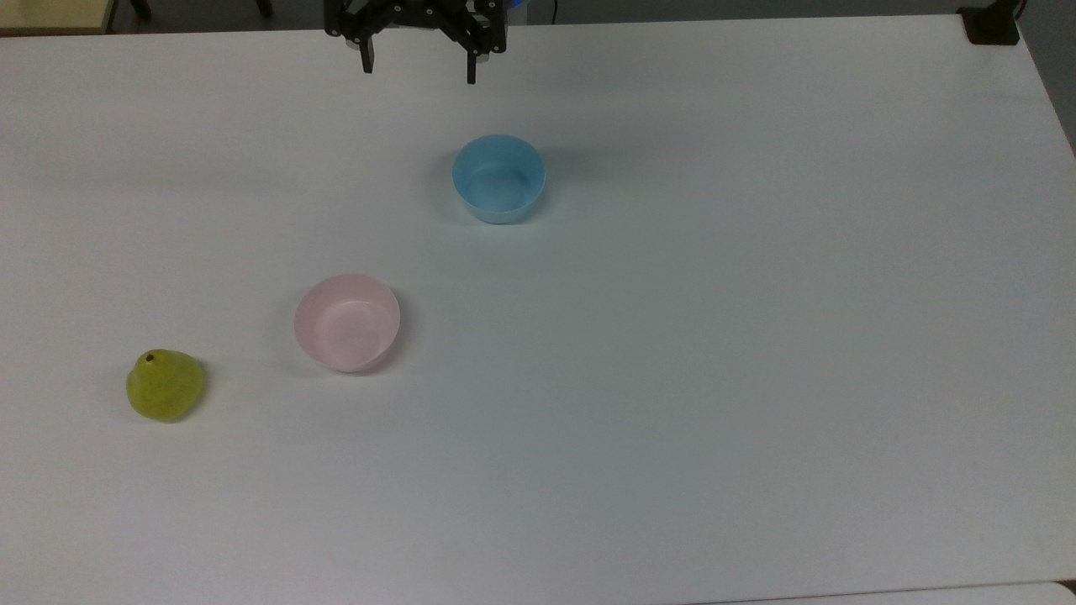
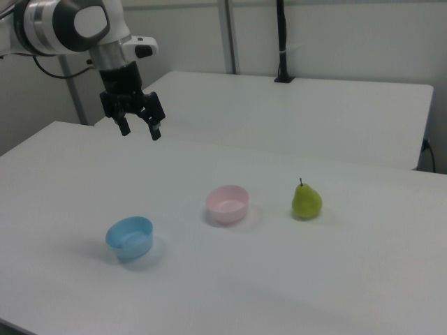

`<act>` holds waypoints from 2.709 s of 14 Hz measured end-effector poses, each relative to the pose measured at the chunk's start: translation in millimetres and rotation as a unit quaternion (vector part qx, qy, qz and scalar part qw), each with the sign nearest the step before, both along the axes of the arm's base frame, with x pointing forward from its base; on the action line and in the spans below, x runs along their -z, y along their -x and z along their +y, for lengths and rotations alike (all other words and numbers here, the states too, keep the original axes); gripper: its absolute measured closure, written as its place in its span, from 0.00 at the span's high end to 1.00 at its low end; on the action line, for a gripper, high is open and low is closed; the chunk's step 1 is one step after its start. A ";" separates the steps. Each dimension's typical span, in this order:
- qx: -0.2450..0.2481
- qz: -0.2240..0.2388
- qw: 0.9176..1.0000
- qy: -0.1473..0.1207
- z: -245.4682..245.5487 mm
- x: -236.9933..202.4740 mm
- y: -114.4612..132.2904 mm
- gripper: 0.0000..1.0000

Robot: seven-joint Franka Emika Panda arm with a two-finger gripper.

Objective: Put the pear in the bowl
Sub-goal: 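Move the gripper toward the green pear beside the pink bowl, then lower the open gripper around the green pear and close it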

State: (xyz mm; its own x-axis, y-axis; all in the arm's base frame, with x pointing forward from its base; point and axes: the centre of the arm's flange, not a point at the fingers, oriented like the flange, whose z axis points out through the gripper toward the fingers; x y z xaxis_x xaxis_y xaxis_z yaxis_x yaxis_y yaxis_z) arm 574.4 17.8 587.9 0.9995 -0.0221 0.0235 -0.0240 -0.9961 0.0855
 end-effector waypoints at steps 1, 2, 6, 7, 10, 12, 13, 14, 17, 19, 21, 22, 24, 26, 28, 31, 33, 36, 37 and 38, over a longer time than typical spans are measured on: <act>0.000 0.000 1.000 0.000 -0.4 0.1 0.0 1.00; 0.000 0.000 1.000 0.000 -0.6 0.2 0.0 1.00; -0.006 -0.004 1.000 0.000 -14.4 -0.7 -1.6 1.00; -0.008 -0.008 1.000 0.001 -23.6 -1.3 -3.0 1.00; -0.002 -0.023 1.000 0.003 -63.8 1.1 -9.6 1.00; 0.010 -0.038 0.999 0.006 -94.1 8.5 -18.0 1.00; 0.017 -0.046 0.999 0.008 -106.6 13.5 -22.5 1.00; 0.026 -0.054 0.998 0.010 -119.7 20.1 -27.6 1.00; 0.048 -0.081 0.995 0.017 -159.9 43.0 -43.4 1.00; 0.055 -0.100 0.993 0.024 -182.8 60.4 -53.8 1.00; 0.047 -0.119 0.991 0.033 -205.6 81.0 -64.1 1.00; 0.044 -0.127 0.990 0.037 -214.4 92.5 -69.4 1.00; 0.040 -0.148 0.987 0.043 -224.9 116.9 -82.2 1.00; 0.037 -0.167 0.984 0.048 -229.7 142.0 -94.2 1.00; 0.033 -0.183 0.981 0.052 -231.8 165.9 -104.1 1.00; 0.038 -0.218 0.974 0.050 -235.5 189.8 -114.8 1.00; 0.044 -0.239 0.969 0.049 -241.5 202.2 -118.8 1.00; 0.050 -0.262 0.962 0.051 -248.2 221.9 -122.7 1.00; 0.049 -0.267 0.961 0.053 -249.5 229.0 -123.9 1.00; 0.049 -0.272 0.960 0.054 -250.4 235.6 -124.8 1.00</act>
State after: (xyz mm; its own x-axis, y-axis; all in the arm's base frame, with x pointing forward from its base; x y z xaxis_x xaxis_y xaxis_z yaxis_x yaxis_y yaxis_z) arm 699.2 -232.6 352.4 0.8322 -0.0834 0.5482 -0.1877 -0.9726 0.1369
